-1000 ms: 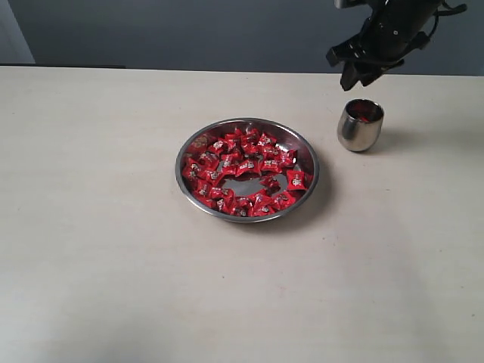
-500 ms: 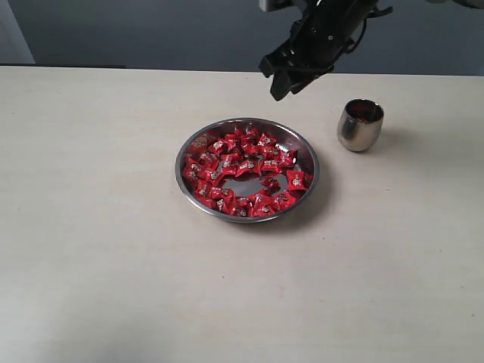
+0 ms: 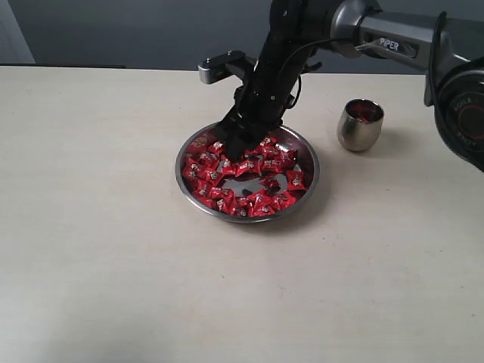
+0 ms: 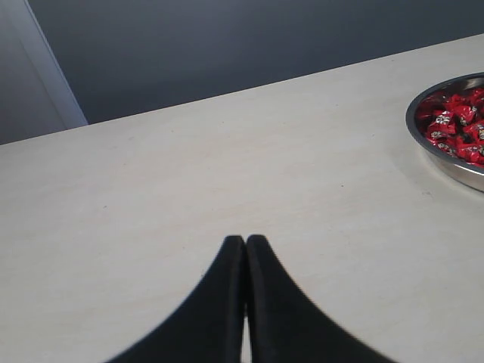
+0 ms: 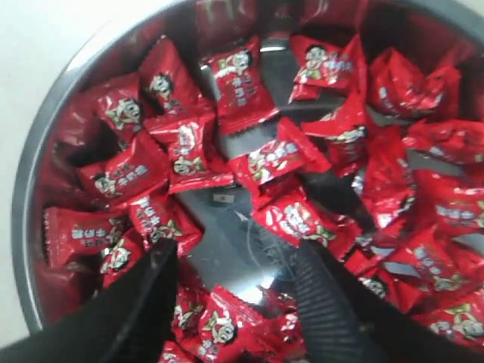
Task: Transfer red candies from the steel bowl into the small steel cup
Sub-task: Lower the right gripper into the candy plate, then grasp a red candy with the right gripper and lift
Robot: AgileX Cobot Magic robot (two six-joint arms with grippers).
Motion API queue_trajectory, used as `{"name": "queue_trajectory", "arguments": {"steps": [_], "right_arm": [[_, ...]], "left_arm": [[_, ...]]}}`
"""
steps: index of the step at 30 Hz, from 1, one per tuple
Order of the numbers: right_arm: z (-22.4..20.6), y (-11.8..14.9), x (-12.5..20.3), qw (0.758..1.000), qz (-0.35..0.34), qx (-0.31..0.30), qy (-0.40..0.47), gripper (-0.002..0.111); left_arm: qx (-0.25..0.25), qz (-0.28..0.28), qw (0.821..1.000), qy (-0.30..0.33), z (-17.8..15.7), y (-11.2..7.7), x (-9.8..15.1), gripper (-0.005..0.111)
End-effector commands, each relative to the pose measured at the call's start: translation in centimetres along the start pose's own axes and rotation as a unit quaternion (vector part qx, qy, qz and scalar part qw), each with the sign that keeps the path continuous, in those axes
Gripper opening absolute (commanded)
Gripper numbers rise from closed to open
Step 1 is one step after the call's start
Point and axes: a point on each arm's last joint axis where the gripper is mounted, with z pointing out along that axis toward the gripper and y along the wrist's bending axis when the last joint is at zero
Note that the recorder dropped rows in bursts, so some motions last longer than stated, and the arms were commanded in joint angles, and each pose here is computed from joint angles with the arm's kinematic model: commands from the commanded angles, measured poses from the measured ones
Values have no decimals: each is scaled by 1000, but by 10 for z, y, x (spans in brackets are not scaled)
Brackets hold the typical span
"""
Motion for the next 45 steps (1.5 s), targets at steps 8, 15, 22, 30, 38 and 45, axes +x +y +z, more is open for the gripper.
{"name": "queue_trajectory", "arguments": {"steps": [8,15,22,30,38,45], "right_arm": [[10,4,-15,998,-1,10,-65,50],[34,1,-10,999,-2,7,-36,50],[44,-4,-7,1000,-12,24,-16,50],[45,-5,-6,999,-12,26,-16,16],[45,-4,-6,1000,-10,22,-12,-1],[33,-6,-4,999,-25,43,-2,19]], "left_arm": [[0,-1,1000,-6,0,0,-1,0],[0,-1,1000,-6,0,0,-1,0],[0,-2,1000,-6,0,0,-1,0],[0,-2,1000,-6,0,0,-1,0],[0,-2,1000,-6,0,0,-1,0],[0,-2,1000,-6,0,0,-1,0]]}}
